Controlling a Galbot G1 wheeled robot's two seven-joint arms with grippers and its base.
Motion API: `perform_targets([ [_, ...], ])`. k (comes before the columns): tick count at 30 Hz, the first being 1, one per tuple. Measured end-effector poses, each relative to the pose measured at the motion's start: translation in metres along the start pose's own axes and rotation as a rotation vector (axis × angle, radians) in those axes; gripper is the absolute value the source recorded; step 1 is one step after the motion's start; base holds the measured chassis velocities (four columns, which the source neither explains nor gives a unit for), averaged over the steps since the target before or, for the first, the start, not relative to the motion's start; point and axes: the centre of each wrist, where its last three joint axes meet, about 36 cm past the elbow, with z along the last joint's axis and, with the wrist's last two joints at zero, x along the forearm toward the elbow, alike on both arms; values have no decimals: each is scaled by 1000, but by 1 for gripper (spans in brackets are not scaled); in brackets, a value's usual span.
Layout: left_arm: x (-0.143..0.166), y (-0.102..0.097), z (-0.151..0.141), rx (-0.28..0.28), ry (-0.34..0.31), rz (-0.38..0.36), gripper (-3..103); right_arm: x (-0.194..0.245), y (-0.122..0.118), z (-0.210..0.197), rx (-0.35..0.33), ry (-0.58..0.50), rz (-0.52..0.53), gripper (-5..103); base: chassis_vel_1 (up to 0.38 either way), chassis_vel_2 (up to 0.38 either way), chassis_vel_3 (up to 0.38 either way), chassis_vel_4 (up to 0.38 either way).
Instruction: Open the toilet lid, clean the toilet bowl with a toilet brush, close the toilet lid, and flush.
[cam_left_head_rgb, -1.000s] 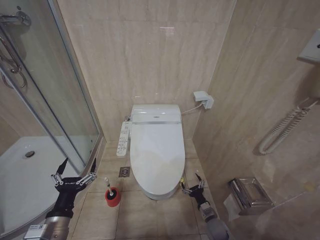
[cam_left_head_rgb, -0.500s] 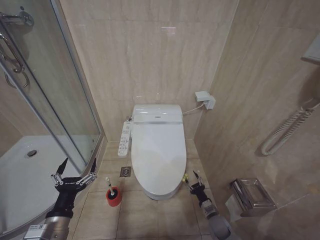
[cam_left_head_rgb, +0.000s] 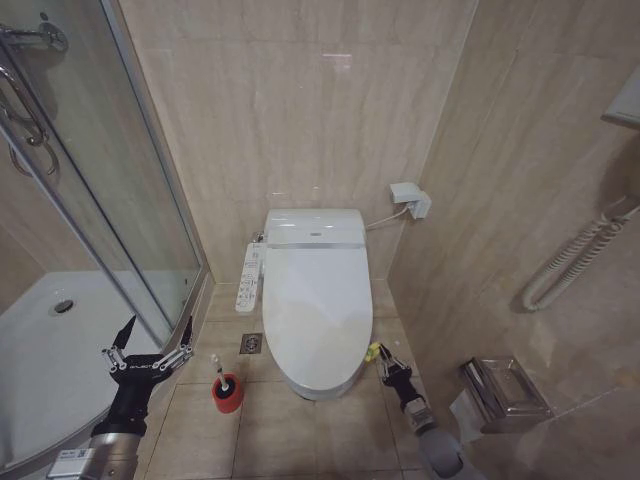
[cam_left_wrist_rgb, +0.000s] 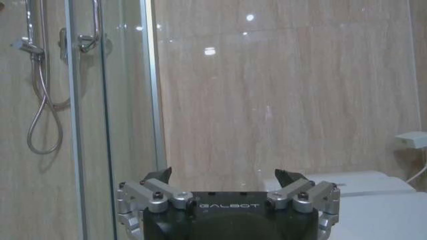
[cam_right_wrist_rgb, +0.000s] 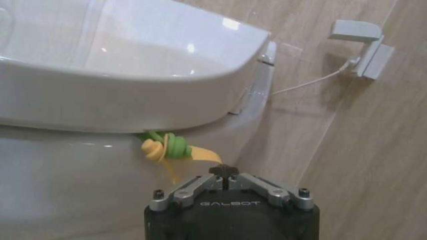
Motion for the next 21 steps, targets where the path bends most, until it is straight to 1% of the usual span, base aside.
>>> perform_targets([
  [4, 0, 0, 0, 0, 0, 0, 100, 1, -3, 0, 2, -1, 14, 11, 0, 0, 0, 0],
  [5, 0, 0, 0, 0, 0, 0, 100, 2, -4, 0, 2, -1, 21, 0, 0, 0, 0, 0],
  [8, 0, 0, 0, 0, 0, 0, 100, 3, -4, -1, 0, -2, 35, 0, 0, 0, 0, 0],
  [12, 0, 0, 0, 0, 0, 0, 100, 5, -5, -6, -18, 3, 101, 0, 0, 0, 0, 0],
  [13, 0, 0, 0, 0, 0, 0, 100, 5, -5, -6, -18, 3, 101, 0, 0, 0, 0, 0],
  [15, 0, 0, 0, 0, 0, 0, 100, 5, -6, -13, -43, -2, 145, 0, 0, 0, 0, 0],
  [17, 0, 0, 0, 0, 0, 0, 100, 5, -7, -21, -82, -11, 185, 0, 0, 0, 0, 0],
  [18, 0, 0, 0, 0, 0, 0, 100, 5, -7, -21, -82, -11, 185, 0, 0, 0, 0, 0],
  [21, 0, 0, 0, 0, 0, 0, 100, 6, -11, -36, -148, -28, 243, 0, 0, 0, 0, 0],
])
